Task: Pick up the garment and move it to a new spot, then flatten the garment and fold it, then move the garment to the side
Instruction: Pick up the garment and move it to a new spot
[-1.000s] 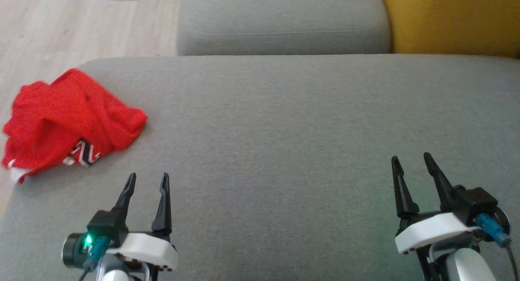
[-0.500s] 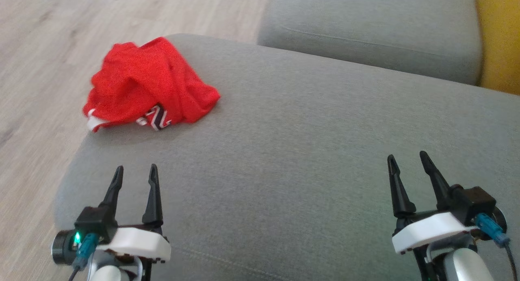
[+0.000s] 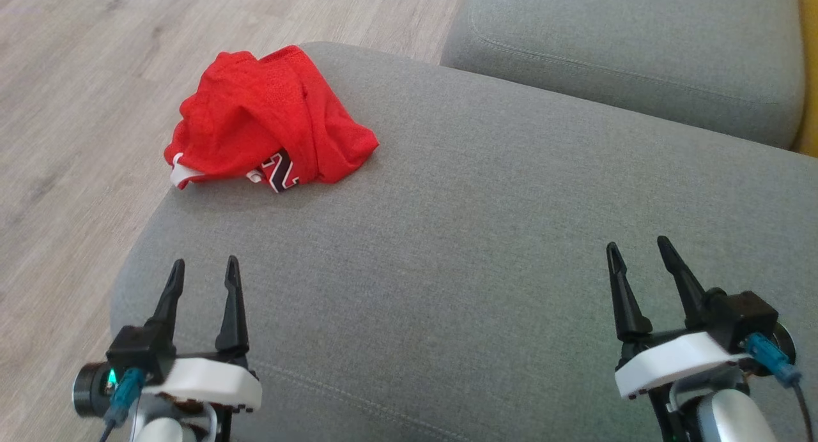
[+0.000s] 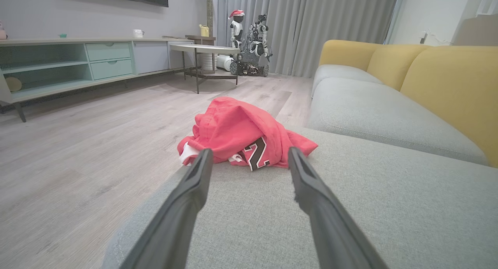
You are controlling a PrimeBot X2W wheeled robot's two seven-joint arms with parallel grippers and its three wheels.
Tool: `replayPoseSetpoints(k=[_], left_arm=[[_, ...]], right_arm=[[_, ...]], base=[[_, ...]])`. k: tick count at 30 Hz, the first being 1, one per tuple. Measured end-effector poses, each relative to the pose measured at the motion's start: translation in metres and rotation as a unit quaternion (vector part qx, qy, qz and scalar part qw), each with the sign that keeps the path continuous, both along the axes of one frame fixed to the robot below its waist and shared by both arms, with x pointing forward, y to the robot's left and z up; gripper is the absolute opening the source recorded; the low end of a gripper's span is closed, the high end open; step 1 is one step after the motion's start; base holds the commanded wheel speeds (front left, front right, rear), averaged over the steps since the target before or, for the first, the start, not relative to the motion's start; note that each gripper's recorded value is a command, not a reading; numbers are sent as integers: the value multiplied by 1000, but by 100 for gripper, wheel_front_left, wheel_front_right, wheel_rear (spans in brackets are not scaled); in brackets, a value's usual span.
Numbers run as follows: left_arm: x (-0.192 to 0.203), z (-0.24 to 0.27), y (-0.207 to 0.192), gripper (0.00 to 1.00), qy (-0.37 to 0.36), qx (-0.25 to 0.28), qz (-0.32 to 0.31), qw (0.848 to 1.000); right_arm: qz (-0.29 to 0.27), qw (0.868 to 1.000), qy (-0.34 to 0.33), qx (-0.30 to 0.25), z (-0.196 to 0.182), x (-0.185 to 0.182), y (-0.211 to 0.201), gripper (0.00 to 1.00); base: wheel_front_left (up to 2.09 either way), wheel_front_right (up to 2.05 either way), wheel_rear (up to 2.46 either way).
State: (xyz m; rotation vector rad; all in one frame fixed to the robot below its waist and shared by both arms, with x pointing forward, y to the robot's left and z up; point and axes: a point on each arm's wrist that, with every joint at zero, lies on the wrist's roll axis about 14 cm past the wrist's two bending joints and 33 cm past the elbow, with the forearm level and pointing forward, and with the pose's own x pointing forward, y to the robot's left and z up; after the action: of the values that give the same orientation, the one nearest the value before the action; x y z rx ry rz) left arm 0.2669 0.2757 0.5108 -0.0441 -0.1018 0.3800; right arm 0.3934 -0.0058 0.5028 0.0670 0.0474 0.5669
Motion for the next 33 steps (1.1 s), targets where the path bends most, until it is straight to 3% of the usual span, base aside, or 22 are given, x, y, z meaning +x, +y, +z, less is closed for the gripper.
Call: replayPoseSetpoints(k=[11, 21, 28, 33], left_arm=[[21, -1, 7, 100, 10, 1, 4, 1000], [109, 15, 16, 100, -11, 1, -5, 1000], [184, -15, 28, 100, 25, -26, -9, 999], [216, -68, 33, 100, 97, -72, 0, 993]], right_arm=[[-1, 1000, 27, -1, -15, 9, -2, 100], [-17, 999, 32, -23, -29, 53, -27, 100], [-36, 996, 66, -39, -64, 73, -48, 100], [-42, 996, 74, -40, -78, 85, -54, 100]], base=[[0, 0, 0], [0, 0, 0], [0, 0, 0], [0, 0, 0]])
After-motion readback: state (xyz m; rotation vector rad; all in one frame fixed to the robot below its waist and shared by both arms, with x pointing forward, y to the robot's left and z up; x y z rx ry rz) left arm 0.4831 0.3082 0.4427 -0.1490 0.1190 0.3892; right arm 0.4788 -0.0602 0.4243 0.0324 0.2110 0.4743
